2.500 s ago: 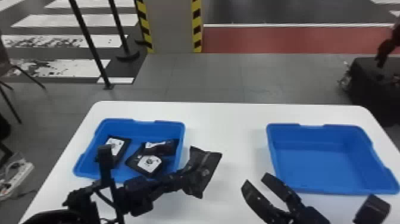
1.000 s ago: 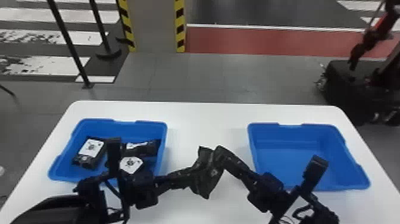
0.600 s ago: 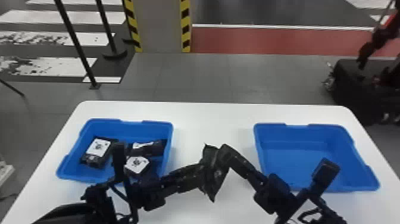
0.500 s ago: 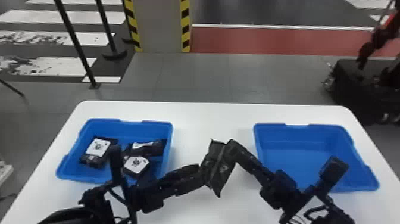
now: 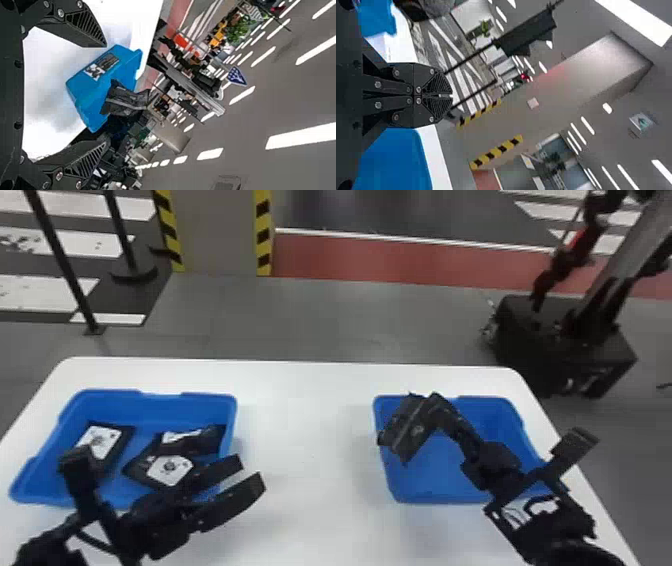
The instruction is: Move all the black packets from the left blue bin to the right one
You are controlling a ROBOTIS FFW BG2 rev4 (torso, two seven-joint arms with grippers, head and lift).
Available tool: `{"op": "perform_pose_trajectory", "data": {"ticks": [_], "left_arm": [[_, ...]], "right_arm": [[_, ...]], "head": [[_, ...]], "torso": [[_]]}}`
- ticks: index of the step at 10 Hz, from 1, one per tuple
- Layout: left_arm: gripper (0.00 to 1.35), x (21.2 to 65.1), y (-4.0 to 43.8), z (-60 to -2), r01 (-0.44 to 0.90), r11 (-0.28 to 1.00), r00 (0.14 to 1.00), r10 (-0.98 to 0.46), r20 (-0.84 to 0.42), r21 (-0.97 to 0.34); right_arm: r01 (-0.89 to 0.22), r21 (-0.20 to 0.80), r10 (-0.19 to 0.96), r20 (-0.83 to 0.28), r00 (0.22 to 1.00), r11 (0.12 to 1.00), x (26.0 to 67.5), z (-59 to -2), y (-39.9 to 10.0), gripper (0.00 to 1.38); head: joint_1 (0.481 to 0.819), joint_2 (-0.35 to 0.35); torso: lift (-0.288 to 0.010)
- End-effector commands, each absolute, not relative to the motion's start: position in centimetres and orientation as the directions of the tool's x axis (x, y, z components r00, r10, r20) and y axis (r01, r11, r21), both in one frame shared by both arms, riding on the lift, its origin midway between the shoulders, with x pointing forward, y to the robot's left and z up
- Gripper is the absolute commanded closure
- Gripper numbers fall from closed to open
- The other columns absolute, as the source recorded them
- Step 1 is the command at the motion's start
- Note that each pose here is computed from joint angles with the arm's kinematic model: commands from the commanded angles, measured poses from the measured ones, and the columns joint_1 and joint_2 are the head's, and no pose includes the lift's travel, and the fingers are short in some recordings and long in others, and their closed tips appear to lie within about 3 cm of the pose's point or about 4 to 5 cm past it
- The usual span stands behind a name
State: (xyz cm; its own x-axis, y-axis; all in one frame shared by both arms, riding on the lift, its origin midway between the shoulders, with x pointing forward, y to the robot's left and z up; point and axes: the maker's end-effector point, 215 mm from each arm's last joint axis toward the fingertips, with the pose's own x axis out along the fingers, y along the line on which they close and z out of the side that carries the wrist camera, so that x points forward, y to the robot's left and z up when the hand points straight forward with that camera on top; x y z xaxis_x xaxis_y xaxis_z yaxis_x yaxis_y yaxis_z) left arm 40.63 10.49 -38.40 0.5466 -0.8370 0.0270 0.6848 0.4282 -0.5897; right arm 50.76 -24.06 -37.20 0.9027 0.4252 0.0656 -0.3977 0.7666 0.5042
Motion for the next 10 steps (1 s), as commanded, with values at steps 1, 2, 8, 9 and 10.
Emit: {"op": "perform_pose_trajectory", "data": {"ticks": [1, 2, 8, 9, 10], "left_arm": [[0.17, 41.6, 13.3, -37.2, 0.690, 0.496, 0.599, -0.800, 0.031, -0.527], [0.17, 42.3, 15.2, -36.3, 0.685, 0.547, 0.636, -0.771, 0.029, -0.482], [0.17, 43.8, 29.5, -39.2, 0.478, 0.859, 0.803, -0.512, -0.305, -0.182], [0.17, 44.7, 30.9, -40.1, 0.468, 0.875, 0.811, -0.482, -0.332, -0.127], [0.18, 45.8, 31.8, -41.1, 0.456, 0.884, 0.819, -0.462, -0.339, -0.103]], "right_arm": [[-0.316, 0.479, 0.337, 0.044, 0.941, 0.819, 53.0, -39.1, -29.3, 1.28], [-0.264, 0.433, 0.282, 0.022, 0.959, 0.862, 53.5, -39.6, -32.0, 1.27], [-0.277, 0.343, 0.290, 0.015, 0.957, 0.897, 45.4, -36.8, -26.5, 0.27], [-0.305, 0.358, 0.320, 0.018, 0.947, 0.883, 43.9, -36.6, -24.2, 0.30], [-0.329, 0.388, 0.350, 0.017, 0.937, 0.861, 43.0, -36.9, -22.1, 0.30]], "head": [[0.695, -0.153], [0.695, -0.174], [0.695, -0.053], [0.695, -0.001], [0.695, 0.030]], "torso": [[-0.110], [-0.110], [-0.110], [-0.110], [-0.110]]}}
